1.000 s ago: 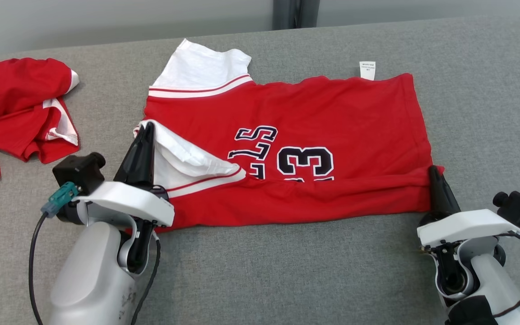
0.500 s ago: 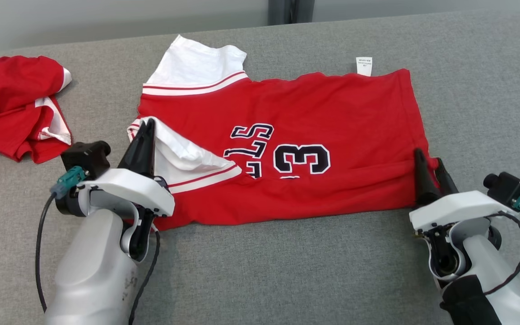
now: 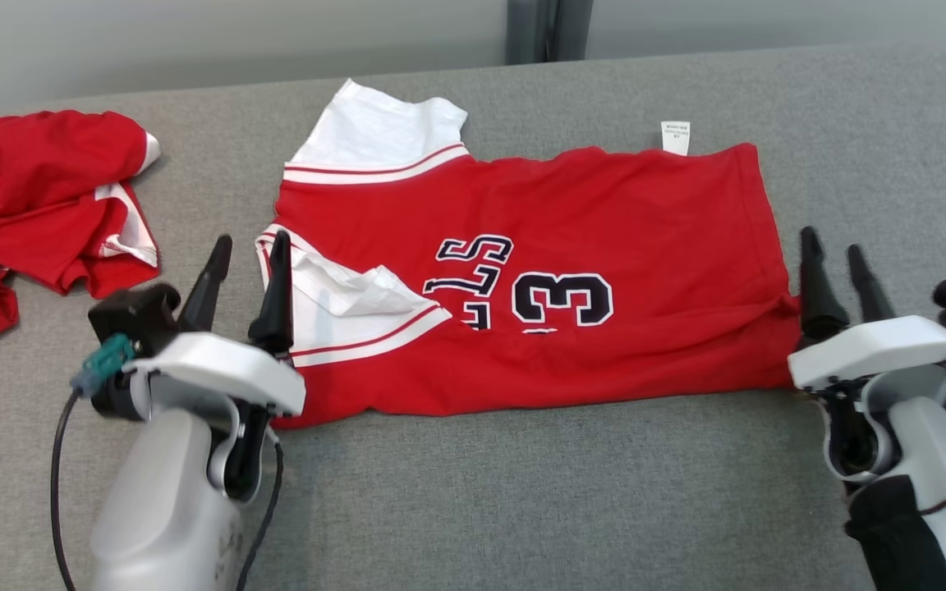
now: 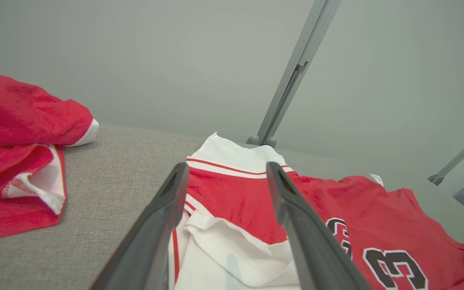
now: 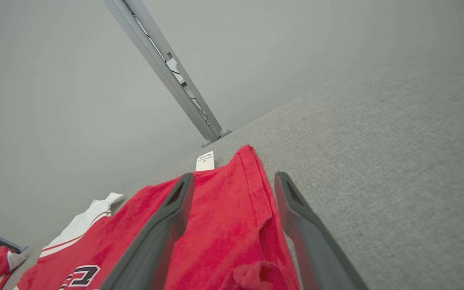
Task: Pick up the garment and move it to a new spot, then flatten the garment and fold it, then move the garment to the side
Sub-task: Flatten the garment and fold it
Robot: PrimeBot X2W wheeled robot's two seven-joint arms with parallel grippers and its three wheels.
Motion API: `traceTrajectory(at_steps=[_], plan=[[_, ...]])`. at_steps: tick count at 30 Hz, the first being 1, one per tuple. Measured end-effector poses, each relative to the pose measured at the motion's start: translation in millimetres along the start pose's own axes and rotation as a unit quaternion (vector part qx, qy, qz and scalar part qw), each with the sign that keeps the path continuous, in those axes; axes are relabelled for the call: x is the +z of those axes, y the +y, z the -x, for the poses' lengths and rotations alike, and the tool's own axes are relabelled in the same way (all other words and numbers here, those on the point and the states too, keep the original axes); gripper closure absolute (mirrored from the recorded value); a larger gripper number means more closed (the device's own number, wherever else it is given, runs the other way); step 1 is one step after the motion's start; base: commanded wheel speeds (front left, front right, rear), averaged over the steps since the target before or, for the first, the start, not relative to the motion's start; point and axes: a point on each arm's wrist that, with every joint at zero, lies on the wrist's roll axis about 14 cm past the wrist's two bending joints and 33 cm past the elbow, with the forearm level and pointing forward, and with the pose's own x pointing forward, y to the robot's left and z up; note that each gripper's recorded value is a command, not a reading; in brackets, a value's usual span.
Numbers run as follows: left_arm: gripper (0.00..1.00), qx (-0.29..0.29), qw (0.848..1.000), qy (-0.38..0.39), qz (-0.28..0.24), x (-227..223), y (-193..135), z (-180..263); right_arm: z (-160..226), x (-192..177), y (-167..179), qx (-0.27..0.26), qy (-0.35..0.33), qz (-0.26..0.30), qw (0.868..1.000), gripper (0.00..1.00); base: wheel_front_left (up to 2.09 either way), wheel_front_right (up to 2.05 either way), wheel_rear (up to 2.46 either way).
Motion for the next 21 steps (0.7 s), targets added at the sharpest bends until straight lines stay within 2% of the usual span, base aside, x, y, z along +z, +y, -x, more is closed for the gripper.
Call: traceTrajectory(at_steps=[3,8,12,21], plan=[[0.00,0.009,1.000,0.005,0.000,-5,8,15,6,21,-2,0.004,-0.034,0.025,0.999,0.00,0.00,0.00,0.00],[0.00,0.027,0.999,0.020,-0.009,-15,24,39,24,32,-2,0.009,-0.060,0.060,0.996,0.00,0.00,0.00,0.00],[0.00,0.038,0.997,0.062,-0.010,-32,32,62,44,32,1,0.013,-0.068,0.089,0.994,0.00,0.00,0.00,0.00],[0.00,0.058,0.985,0.163,-0.006,-66,36,87,70,24,2,0.014,-0.061,0.094,0.994,0.00,0.00,0.00,0.00]])
